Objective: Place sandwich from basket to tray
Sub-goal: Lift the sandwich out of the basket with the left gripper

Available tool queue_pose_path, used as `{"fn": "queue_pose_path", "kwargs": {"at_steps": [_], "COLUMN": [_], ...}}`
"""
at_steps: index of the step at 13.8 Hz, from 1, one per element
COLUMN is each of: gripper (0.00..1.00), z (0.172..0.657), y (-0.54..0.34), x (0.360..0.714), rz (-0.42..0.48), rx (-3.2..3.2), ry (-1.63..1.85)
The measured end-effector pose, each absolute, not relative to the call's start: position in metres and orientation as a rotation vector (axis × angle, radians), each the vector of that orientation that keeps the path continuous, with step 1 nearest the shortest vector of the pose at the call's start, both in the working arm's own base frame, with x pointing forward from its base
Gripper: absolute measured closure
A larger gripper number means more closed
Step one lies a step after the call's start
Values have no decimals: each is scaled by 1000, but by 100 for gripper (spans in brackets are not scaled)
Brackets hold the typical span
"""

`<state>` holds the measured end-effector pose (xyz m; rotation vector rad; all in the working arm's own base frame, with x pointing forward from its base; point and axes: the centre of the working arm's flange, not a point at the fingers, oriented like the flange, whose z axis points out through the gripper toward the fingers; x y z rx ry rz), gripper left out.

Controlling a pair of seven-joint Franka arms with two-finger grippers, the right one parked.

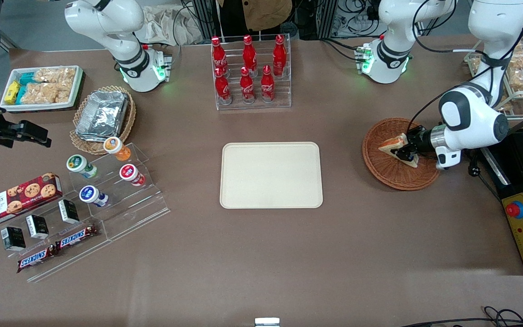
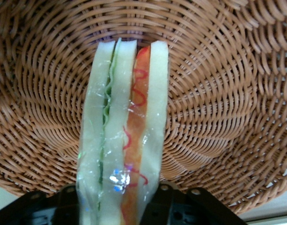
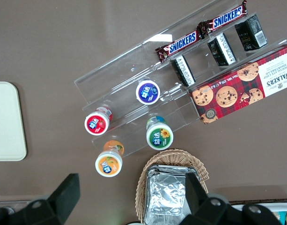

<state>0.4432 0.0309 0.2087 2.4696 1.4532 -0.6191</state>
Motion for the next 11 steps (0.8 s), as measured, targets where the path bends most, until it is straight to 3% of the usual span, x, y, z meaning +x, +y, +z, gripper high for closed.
{"fn": "queue_pose_path", "kwargs": {"at_steps": [5,11], "gripper": [63,67], "z": [225,292], "y": [31,30], "x": [449,464], "rz": [-625,-591], "rx": [2466,2555], "ry": [1433,1317]}}
